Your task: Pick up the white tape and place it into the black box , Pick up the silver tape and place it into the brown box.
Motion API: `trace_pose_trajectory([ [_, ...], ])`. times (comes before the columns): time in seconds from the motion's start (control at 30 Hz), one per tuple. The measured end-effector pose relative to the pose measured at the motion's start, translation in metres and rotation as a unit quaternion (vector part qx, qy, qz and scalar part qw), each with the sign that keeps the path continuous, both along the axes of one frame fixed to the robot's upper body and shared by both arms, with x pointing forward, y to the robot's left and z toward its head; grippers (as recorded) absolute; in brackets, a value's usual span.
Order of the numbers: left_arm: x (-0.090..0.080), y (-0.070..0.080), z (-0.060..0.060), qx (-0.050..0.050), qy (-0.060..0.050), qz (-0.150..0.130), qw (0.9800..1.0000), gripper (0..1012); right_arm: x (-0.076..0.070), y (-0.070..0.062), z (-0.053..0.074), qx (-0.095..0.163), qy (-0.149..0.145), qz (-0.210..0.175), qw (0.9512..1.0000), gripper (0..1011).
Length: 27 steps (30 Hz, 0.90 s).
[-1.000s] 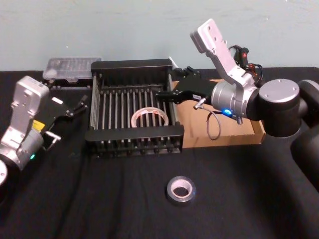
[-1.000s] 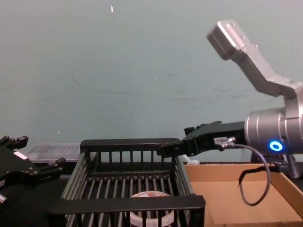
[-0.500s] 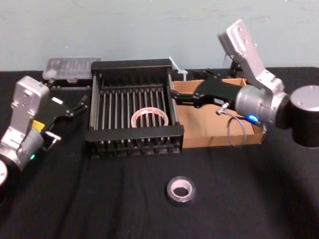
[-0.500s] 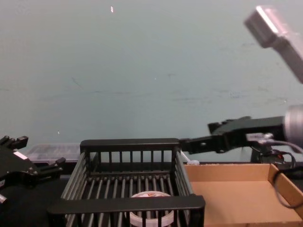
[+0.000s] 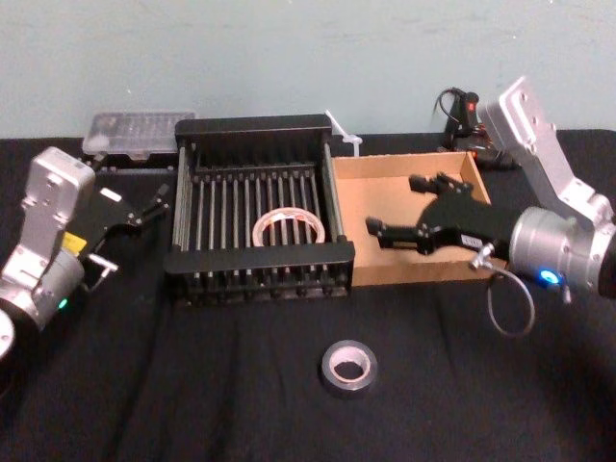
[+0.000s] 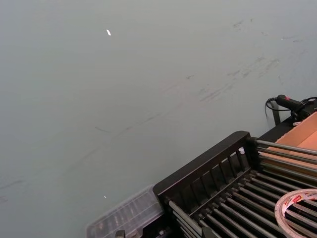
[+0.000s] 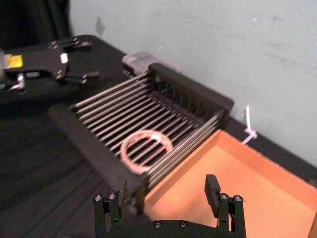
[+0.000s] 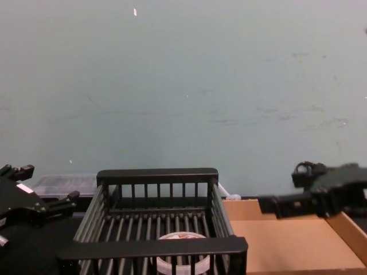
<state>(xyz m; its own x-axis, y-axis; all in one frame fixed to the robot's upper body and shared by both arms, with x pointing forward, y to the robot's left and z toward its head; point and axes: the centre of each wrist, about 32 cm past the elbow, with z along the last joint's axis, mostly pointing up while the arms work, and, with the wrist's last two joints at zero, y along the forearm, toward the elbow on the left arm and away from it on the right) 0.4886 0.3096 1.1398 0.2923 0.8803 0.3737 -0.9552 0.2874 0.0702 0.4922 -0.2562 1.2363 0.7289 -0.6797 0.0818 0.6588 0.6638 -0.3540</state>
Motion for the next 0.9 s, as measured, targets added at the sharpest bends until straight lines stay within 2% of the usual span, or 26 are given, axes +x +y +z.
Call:
trace_pose_trajectory([
  [0.13, 0.0, 0.0, 0.0, 0.0, 0.0, 0.0, 1.0, 1001, -0.012, -0.004, -0.003, -0.003, 0.017, 0.011, 0.9998, 1000],
  [0.33, 0.0, 0.0, 0.0, 0.0, 0.0, 0.0, 1.0, 1002, -0.025, -0.004, -0.01, -0.009, 0.042, 0.027, 0.9987, 1000],
  [0.6, 0.0, 0.0, 0.0, 0.0, 0.0, 0.0, 1.0, 1001, -0.032, 0.001, -0.019, -0.024, 0.061, 0.048, 0.9967, 1002],
  [0.9, 0.0, 0.0, 0.0, 0.0, 0.0, 0.0, 1.0, 1001, -0.032, 0.007, -0.028, -0.047, 0.076, 0.067, 0.9938, 1000],
])
